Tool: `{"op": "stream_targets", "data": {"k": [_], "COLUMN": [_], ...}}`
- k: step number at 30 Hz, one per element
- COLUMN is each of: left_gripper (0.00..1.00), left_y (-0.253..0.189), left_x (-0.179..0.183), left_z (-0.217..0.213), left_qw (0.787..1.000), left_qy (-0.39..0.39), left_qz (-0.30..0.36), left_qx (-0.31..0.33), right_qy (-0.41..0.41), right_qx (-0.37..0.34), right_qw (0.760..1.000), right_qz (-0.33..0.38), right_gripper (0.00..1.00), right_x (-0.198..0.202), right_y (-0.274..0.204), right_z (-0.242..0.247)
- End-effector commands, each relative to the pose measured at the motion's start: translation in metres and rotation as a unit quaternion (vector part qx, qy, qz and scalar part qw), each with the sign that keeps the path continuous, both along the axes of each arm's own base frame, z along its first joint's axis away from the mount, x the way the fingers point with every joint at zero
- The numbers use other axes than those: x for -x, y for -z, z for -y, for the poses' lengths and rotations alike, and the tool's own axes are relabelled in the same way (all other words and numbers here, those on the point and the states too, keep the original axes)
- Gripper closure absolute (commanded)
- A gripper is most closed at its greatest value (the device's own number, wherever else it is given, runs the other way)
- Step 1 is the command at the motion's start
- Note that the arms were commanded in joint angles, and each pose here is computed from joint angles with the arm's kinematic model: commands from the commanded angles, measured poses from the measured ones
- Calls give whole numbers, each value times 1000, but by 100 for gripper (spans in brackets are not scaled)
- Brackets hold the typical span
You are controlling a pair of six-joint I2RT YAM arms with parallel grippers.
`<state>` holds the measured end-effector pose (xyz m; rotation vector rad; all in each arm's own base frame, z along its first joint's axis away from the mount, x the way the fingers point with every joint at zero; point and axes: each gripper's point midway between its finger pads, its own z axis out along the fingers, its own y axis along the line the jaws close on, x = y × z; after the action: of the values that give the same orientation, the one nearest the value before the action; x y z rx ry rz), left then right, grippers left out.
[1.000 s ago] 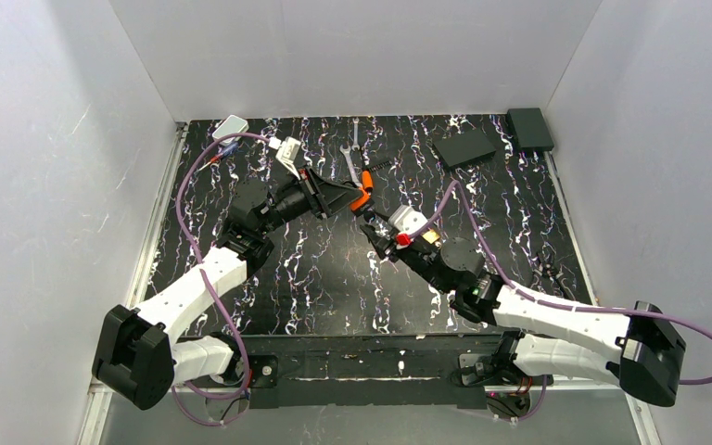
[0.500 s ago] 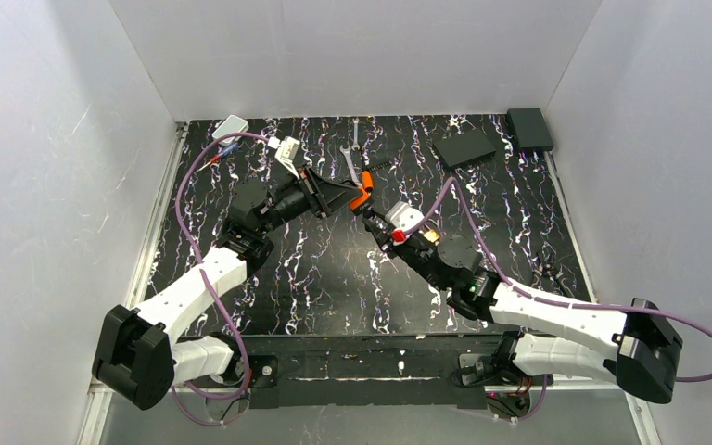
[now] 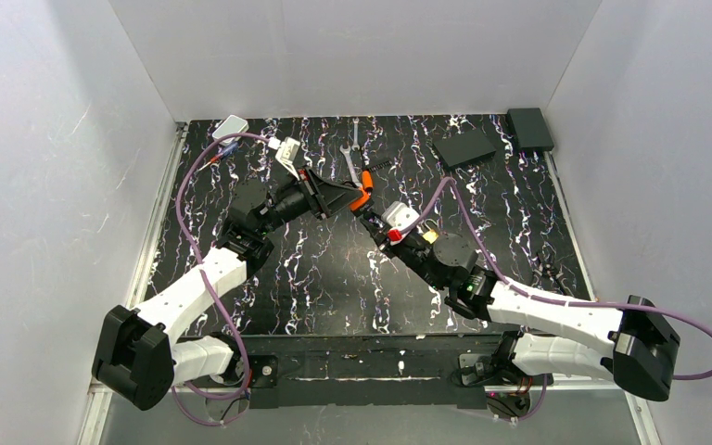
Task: Unlock with the key
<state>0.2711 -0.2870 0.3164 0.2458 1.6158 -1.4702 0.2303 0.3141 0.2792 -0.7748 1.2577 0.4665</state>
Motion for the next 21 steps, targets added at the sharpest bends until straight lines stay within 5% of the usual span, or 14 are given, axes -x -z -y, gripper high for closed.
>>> {"op": "stream_targets", "data": {"k": [1,5,21], "left_gripper": [100,100,100], "left_y": [-29,-30,-29], "left_x": [11,12,29], "left_z": [-5,-4,10], "left_qw": [998,998,996], "left_qy": [4,8,71], "left_qz": [50,54,59], "left_qx": [24,23,19], "right_qy": [4,5,-25], "right_qx": [-46,-69,-171], "right_qw": [999,998,981], "right_qz": [21,8,-90], "right_gripper": [90,98,99], "right_x": [-1,0,16], "right_y": [-38,-43,-60], "right_z": [-1,2,3]}}
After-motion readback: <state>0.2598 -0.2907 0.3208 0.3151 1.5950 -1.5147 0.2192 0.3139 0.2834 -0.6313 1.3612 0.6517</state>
